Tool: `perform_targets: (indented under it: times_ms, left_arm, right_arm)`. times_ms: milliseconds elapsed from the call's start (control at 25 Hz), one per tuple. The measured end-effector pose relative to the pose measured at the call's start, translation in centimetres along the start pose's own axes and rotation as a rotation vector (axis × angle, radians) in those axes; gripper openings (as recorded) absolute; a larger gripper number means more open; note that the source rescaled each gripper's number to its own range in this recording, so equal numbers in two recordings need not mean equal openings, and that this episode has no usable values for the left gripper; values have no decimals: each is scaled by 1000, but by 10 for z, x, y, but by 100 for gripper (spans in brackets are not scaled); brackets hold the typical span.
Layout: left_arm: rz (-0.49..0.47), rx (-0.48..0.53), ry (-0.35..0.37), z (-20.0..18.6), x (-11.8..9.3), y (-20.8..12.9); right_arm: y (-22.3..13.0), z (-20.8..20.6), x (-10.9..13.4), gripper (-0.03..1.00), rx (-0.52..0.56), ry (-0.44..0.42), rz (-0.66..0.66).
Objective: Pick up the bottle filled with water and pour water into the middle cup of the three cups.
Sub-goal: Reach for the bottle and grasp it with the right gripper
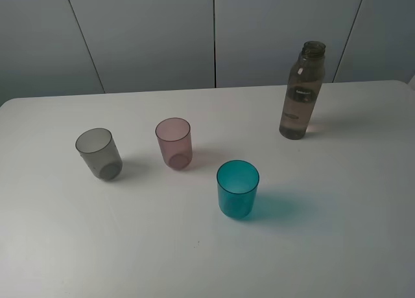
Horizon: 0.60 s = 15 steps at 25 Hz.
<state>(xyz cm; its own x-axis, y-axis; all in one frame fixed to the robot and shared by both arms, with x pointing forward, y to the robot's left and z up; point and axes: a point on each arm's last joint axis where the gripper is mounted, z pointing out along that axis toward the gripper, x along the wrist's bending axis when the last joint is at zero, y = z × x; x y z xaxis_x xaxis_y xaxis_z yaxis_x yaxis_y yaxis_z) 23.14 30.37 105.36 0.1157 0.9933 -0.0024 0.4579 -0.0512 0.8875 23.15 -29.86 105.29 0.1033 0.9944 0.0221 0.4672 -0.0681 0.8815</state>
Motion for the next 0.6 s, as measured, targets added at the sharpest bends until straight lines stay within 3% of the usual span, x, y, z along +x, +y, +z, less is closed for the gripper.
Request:
perform_targets:
  times_ms: [600]
  left_arm:
    - [0, 0, 0, 0, 0, 0]
  right_arm:
    - [0, 0, 0, 69, 0, 0, 0]
